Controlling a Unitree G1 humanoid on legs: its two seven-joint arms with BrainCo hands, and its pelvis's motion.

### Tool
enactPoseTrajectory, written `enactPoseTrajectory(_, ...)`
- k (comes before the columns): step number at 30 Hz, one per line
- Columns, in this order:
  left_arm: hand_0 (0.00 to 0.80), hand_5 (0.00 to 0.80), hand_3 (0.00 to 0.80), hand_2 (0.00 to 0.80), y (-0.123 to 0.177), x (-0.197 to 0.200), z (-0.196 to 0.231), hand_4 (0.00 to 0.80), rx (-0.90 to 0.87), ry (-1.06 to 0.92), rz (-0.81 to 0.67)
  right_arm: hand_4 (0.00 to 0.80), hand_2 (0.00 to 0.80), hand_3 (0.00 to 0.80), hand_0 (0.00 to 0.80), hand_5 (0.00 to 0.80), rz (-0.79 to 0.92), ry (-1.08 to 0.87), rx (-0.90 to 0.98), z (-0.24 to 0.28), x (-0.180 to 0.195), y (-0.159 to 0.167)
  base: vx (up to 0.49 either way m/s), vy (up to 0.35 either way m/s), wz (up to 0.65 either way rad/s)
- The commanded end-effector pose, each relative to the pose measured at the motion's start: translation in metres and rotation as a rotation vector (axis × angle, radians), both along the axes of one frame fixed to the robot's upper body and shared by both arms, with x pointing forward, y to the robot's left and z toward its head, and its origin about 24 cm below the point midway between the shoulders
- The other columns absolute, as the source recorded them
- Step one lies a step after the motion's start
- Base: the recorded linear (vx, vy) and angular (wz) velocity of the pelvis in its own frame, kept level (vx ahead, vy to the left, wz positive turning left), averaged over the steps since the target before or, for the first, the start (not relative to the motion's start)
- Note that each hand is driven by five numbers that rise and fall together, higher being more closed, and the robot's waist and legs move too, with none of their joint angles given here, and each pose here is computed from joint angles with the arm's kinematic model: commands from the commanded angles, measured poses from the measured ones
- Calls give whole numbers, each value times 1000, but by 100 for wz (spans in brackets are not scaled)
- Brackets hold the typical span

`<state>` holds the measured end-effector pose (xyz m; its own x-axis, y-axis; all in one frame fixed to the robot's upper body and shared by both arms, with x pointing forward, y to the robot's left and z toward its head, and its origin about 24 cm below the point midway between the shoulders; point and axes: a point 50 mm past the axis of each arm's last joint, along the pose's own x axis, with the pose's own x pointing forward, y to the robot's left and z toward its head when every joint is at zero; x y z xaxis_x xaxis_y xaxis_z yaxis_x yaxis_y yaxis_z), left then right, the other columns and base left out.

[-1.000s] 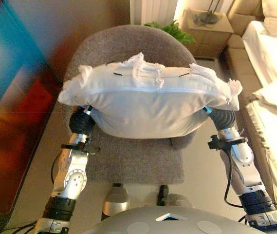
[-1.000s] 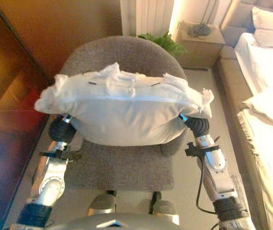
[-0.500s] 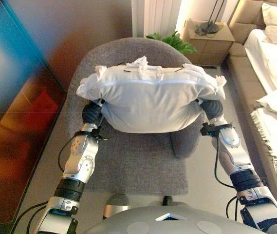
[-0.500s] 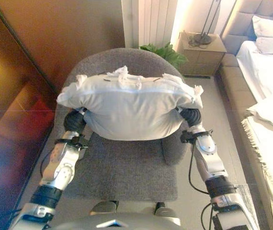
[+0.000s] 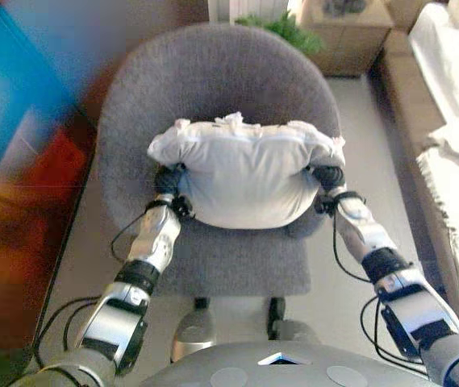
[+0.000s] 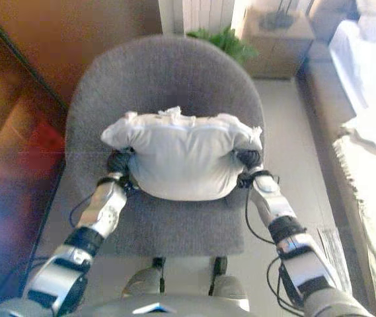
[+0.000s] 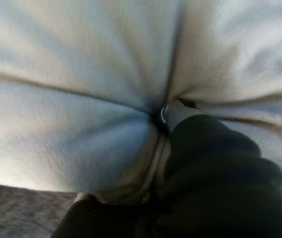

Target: Pick up the cushion and take it to the sofa

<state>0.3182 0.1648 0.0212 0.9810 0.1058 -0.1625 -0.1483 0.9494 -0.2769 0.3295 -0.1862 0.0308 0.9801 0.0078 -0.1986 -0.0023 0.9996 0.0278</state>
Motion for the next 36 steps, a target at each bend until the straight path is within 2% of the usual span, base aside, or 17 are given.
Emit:
enactPoseTrajectory(1,800,800,800,800,-58,39,64,800,77,-202,-189,800,800,800,800,800,186,-284,69,85,37,59,0,0,0)
enactPoseTrajectory(7,800,800,800,800,-57,60,69,800,123,-76,-128,800,800,800,800,800,139,-220,72,104,63,49,-60,9,1)
enactPoseTrajectory(14,800,800,800,800,-60,81,93,800,181,-23,-116,800,800,800,800,800,110,-149,-39,127,85,32,-34,26,1)
enactPoseTrajectory(18,800,800,800,800,-58,90,102,800,182,67,-104,800,800,800,800,800,119,10,-85,128,92,21,-22,43,2)
enactPoseTrajectory(22,800,800,800,800,-46,98,112,800,205,119,-43,800,800,800,800,800,48,66,-169,136,94,7,19,43,2)
enactPoseTrajectory(24,515,515,515,515,-46,100,118,515,200,140,-46,800,800,800,800,800,2,44,-219,148,97,3,-6,38,3)
enactPoseTrajectory(25,147,147,147,147,-46,101,121,147,197,140,-36,753,753,753,753,753,-14,18,-237,154,98,3,-20,50,6)
enactPoseTrajectory(26,0,0,0,0,-45,102,126,0,202,120,-14,348,348,348,348,348,-31,-20,-248,163,99,4,7,55,3)
enactPoseTrajectory(27,0,0,0,0,-44,103,129,0,217,112,0,0,0,0,0,0,-42,-41,-262,168,100,6,14,60,-3)
enactPoseTrajectory(32,0,0,0,0,-49,106,151,0,226,8,36,0,0,0,0,0,-87,-203,-410,192,102,14,-11,37,-4)
enactPoseTrajectory(36,0,0,0,0,-51,106,162,0,217,-60,58,0,0,0,0,0,-163,-315,-416,207,100,15,-16,35,1)
